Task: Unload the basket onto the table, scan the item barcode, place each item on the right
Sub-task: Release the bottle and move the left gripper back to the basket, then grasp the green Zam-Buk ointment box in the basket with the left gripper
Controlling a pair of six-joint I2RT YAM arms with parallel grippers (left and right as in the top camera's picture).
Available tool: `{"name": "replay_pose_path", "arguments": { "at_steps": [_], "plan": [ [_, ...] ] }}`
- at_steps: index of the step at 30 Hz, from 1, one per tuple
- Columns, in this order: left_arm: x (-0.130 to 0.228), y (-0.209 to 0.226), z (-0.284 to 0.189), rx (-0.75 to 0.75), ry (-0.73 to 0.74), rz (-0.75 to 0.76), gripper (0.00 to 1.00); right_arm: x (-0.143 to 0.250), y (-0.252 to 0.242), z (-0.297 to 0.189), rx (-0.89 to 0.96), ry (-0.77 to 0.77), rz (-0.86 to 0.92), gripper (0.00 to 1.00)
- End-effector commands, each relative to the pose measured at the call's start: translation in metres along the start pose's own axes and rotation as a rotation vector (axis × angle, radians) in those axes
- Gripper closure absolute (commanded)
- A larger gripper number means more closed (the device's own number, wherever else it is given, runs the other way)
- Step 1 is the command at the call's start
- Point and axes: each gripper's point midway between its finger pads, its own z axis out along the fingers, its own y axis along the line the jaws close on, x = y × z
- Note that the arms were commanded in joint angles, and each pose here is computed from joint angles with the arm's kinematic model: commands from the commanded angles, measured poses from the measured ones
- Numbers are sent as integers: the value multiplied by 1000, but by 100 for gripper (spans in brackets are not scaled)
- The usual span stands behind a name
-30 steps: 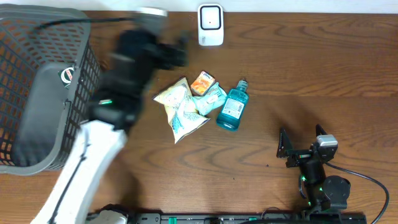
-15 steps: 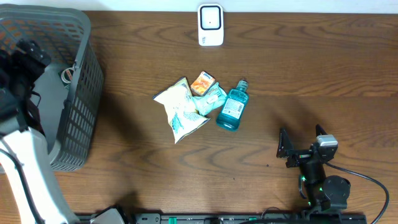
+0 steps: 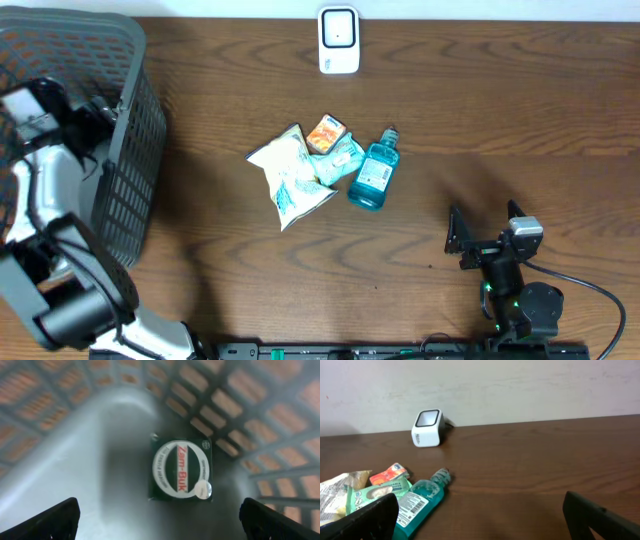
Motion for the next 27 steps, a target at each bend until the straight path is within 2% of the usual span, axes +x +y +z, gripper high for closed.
{"name": "replay_pose_path", "arguments": {
  "at_steps": [1, 5, 13, 27],
  "plan": [
    [6, -7, 17, -16, 13, 105, 2, 2, 2, 0, -8, 7, 10, 1],
    [7, -1, 33, -123, -5, 135, 2, 2, 2, 0, -8, 7, 10, 1],
    [11, -18, 58, -97, -26, 159, 2, 2, 2, 0, -8, 7, 10, 1],
    [31, -11, 94, -100, -2, 151, 2, 2, 2, 0, -8, 7, 10, 1]
  ]
}}
